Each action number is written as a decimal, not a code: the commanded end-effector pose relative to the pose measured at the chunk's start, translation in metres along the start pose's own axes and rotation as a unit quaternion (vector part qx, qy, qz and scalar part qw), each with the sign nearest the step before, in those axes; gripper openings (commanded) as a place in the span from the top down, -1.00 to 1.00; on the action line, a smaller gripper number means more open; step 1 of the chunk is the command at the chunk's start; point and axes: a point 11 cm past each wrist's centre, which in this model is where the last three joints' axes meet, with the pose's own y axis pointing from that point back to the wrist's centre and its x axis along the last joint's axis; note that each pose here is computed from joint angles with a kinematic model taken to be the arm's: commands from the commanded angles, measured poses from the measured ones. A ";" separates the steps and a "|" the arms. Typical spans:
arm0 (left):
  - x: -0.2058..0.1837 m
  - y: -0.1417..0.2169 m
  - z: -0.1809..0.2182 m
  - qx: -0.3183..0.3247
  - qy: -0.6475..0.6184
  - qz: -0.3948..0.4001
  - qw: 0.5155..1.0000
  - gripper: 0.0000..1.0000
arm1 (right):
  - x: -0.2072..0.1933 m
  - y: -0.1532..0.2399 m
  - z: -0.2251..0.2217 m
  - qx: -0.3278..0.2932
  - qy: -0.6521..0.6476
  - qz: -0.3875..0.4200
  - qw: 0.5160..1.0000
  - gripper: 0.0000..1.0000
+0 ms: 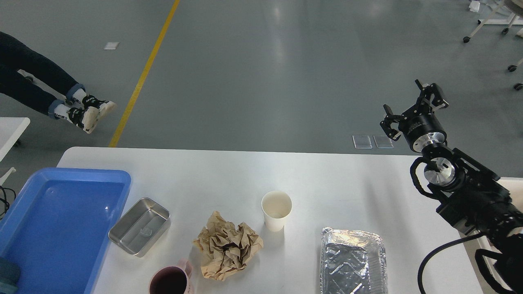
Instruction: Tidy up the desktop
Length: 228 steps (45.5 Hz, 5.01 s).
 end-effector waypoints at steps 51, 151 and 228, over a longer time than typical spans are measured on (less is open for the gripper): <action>-0.136 -0.075 0.090 -0.055 -0.188 -0.303 0.933 -0.95 | 0.005 0.001 -0.010 0.004 0.013 0.003 1.000 -1.00; -0.291 -0.170 0.130 0.051 -0.460 -0.403 0.790 0.10 | 0.031 0.009 -0.048 0.027 0.039 0.023 0.999 -1.00; -0.203 -0.142 0.235 -0.114 -0.370 -0.239 0.891 1.00 | 0.038 0.012 -0.053 0.029 0.044 0.028 0.998 -1.00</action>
